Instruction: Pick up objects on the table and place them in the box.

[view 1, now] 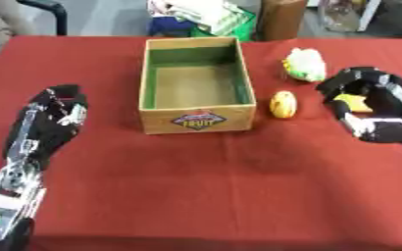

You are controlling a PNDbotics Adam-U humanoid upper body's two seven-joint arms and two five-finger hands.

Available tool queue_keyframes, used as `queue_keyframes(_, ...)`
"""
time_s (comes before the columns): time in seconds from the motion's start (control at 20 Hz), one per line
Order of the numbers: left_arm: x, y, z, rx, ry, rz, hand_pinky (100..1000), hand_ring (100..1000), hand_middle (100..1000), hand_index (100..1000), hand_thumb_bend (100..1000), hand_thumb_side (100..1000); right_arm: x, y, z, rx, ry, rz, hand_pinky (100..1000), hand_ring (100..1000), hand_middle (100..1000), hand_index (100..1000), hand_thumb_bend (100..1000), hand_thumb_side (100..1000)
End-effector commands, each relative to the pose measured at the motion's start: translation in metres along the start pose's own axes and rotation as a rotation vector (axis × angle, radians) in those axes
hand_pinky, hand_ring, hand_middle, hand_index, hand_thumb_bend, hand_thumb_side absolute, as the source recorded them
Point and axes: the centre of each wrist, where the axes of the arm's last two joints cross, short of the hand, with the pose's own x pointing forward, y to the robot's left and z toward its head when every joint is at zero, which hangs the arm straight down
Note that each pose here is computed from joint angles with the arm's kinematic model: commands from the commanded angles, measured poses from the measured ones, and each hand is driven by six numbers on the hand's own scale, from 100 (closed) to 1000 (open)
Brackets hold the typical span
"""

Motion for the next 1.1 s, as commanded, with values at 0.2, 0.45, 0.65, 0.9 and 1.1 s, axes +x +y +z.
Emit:
queue_keyframes(0.2, 0.007, 0.002, -0.003, -0.014, -0.024, -0.019, 797, 626, 604, 720, 171, 219, 0.002, -0.055, 0.0, 0.044, -0.019, 0.219, 618, 783, 690, 797, 100, 248)
queue_keyframes(0.45, 0.007, 0.002, -0.002, -0.017, -0.021, -0.019, 797, 626, 604, 719, 171, 220, -0.01, -0.082, 0.005, 0.105, 0.009, 0.348, 664, 835, 777, 844, 100, 336)
queue_keyframes(0.65, 0.007, 0.002, -0.002, -0.02, -0.02, -0.02, 797, 626, 604, 720, 171, 220, -0.021, -0.095, 0.009, 0.183, 0.046, 0.434, 694, 856, 792, 871, 163, 430)
queue_keyframes(0.9, 0.006, 0.002, -0.002, -0.023, -0.019, -0.019, 797, 626, 604, 720, 171, 220, -0.034, -0.107, 0.014, 0.244, 0.097, 0.517, 716, 866, 807, 900, 323, 525)
queue_keyframes(1.1, 0.006, 0.001, -0.002, -0.025, -0.019, -0.018, 797, 626, 604, 720, 170, 220, -0.039, -0.112, 0.016, 0.273, 0.131, 0.567, 726, 868, 811, 910, 408, 591)
